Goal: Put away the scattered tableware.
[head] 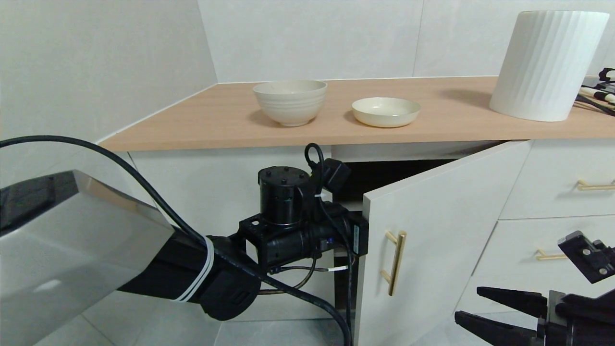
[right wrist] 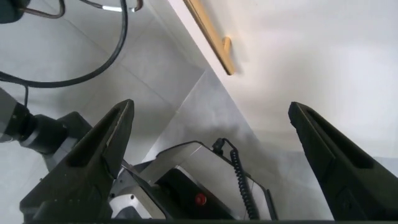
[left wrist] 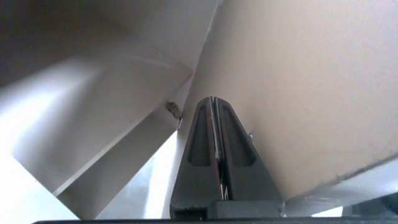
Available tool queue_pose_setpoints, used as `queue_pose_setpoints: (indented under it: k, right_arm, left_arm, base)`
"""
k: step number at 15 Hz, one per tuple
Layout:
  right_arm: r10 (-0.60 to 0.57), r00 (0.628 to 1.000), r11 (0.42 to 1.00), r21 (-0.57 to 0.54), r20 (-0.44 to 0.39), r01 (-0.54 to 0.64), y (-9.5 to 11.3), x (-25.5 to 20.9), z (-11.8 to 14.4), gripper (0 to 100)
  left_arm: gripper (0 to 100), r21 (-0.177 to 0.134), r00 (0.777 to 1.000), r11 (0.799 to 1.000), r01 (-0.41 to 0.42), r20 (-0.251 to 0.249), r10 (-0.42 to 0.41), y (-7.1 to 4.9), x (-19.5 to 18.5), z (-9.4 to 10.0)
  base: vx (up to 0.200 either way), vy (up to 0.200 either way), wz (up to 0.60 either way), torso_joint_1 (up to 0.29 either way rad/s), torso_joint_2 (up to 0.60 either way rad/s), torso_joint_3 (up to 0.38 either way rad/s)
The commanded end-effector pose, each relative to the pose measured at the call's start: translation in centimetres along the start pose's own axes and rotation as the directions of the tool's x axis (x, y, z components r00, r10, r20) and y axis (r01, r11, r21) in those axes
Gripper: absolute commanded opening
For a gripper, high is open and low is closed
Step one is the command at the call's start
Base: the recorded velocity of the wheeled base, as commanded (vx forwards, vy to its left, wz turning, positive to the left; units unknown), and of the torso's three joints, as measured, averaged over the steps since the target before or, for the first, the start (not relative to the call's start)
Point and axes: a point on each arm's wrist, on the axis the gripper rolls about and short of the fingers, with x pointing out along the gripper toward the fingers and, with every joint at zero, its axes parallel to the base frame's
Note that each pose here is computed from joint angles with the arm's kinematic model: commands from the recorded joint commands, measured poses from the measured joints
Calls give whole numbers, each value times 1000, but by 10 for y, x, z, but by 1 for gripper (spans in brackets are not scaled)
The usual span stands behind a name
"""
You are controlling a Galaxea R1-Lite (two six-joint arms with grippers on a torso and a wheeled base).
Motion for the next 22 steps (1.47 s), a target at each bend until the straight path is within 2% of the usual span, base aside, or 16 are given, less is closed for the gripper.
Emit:
queue_pose_setpoints:
  k: [1, 6, 8, 10, 11, 13, 15, 17, 20, 22]
  right_arm:
    - [3, 1000, 1000, -2, 5, -3, 1, -1, 0, 100]
    - [6, 1000, 1000, -5, 13, -6, 1, -2, 1, 100]
    - [15, 1000, 1000, -15, 27, -15, 3, -5, 2, 100]
    - [28, 999, 998, -58, 31, -26, 6, -9, 1, 100]
    - [63, 998, 993, -103, 20, -61, 13, -18, -1, 100]
    - [99, 995, 989, -115, 9, -97, 21, -26, 2, 100]
    - [102, 995, 988, -118, 14, -100, 24, -32, 5, 100]
    - [104, 994, 988, -119, 18, -101, 24, -32, 6, 100]
    - [102, 995, 988, -118, 14, -100, 24, -32, 6, 100]
    - [101, 995, 988, -118, 13, -99, 24, -31, 6, 100]
  left_arm:
    - [0, -12, 1000, 1000, 2, -2, -2, 1, 6, -1]
    - [0, -17, 1000, 1000, 12, 0, -12, 2, 20, -4]
    - [0, -41, 1000, 999, 21, 8, -20, 0, 23, -2]
    - [0, -48, 1000, 999, 21, 5, -21, -2, 21, -3]
    - [0, -52, 1000, 999, 7, -12, -7, -9, 12, -7]
    - [0, -52, 999, 998, 18, -28, -19, -19, 1, -10]
    - [0, -51, 999, 998, 22, -28, -24, -23, -2, -9]
    - [0, -53, 999, 998, 14, -35, -16, -22, -2, -11]
    - [0, -66, 997, 998, 0, -73, -5, -18, 2, -25]
    - [0, -73, 998, 997, 1, -69, -6, -14, 7, -30]
  base:
    - [-200, 0, 0, 2, 7, 2]
    - [0, 0, 0, 0, 0, 0]
    - [0, 0, 0, 0, 0, 0]
    - [0, 0, 0, 0, 0, 0]
    - [0, 0, 0, 0, 0, 0]
    - [0, 0, 0, 0, 0, 0]
    - [0, 0, 0, 0, 0, 0]
    - [0, 0, 0, 0, 0, 0]
    - [0, 0, 0, 0, 0, 0]
    - [-200, 0, 0, 2, 7, 0]
